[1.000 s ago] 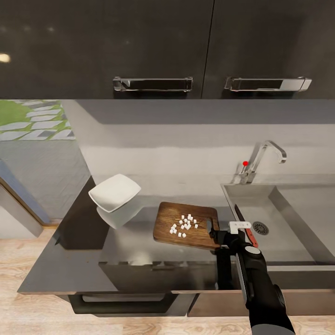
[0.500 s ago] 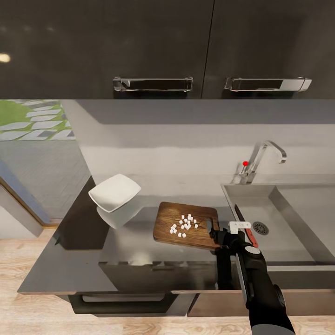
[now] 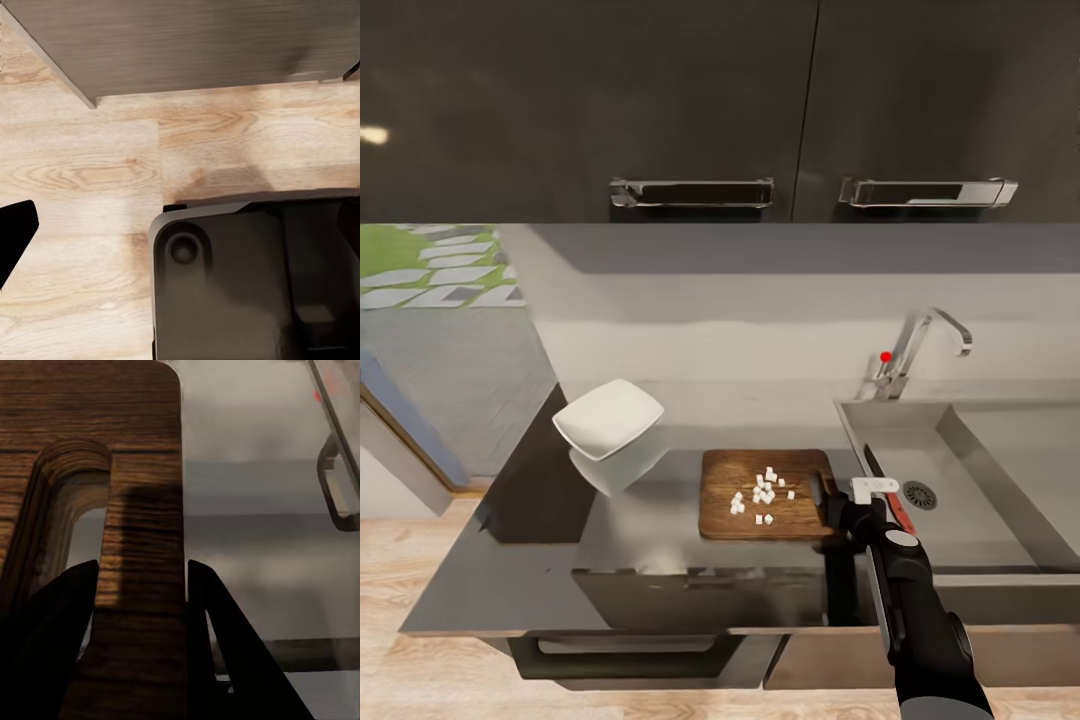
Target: In the kitchen, take the Vidalia onion out of the sink, dice it on the chopping board with the paring knife, put the diced onion into the bowl on the countertop, then place both the paring knife and the chopping board into the sink.
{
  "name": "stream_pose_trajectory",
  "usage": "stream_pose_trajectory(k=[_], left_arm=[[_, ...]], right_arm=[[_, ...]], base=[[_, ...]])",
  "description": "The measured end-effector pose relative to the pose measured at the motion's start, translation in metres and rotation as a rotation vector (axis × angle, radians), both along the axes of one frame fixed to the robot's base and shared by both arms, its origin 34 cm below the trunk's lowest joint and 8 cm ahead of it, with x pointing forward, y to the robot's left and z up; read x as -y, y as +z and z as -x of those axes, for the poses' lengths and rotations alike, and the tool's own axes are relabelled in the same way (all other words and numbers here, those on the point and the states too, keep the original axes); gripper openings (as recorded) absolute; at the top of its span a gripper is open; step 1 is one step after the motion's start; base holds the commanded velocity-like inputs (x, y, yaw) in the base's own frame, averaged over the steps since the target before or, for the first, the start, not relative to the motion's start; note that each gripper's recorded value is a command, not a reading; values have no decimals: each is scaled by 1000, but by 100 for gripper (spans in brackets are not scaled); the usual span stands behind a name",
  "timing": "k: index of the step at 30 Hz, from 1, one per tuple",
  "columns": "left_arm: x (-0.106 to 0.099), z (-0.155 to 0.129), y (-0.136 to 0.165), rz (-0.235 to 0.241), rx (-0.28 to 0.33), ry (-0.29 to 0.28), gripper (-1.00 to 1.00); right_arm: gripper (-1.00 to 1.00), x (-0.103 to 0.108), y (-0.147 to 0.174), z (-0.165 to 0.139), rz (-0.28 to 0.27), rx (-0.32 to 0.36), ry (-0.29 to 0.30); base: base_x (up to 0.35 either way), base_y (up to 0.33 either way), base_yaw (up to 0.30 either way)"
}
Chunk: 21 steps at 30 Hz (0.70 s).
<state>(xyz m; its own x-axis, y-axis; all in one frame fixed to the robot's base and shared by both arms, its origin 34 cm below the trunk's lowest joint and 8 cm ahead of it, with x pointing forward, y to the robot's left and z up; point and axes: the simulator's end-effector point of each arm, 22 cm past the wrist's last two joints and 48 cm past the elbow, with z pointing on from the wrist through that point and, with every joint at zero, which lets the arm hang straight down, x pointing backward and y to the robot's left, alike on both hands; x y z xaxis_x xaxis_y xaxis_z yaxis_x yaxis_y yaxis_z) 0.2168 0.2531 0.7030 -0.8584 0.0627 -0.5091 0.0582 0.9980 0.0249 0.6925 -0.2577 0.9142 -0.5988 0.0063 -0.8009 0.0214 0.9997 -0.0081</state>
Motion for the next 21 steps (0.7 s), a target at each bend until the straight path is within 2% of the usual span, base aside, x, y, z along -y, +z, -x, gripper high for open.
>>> stream_pose_trajectory(k=[9,15,21], left_arm=[[0,-4,2,0,15,0,100],[0,-7,3,0,24,0,100],[0,-10,4,0,34,0,100]], right_arm=[[-100,0,8,-1,-1,15,0],[-100,-1,14,-2,-3,24,2],[-100,-10,19,-2,-32,31,37]], base=[[0,111,0],[0,192,0],[0,208,-57]])
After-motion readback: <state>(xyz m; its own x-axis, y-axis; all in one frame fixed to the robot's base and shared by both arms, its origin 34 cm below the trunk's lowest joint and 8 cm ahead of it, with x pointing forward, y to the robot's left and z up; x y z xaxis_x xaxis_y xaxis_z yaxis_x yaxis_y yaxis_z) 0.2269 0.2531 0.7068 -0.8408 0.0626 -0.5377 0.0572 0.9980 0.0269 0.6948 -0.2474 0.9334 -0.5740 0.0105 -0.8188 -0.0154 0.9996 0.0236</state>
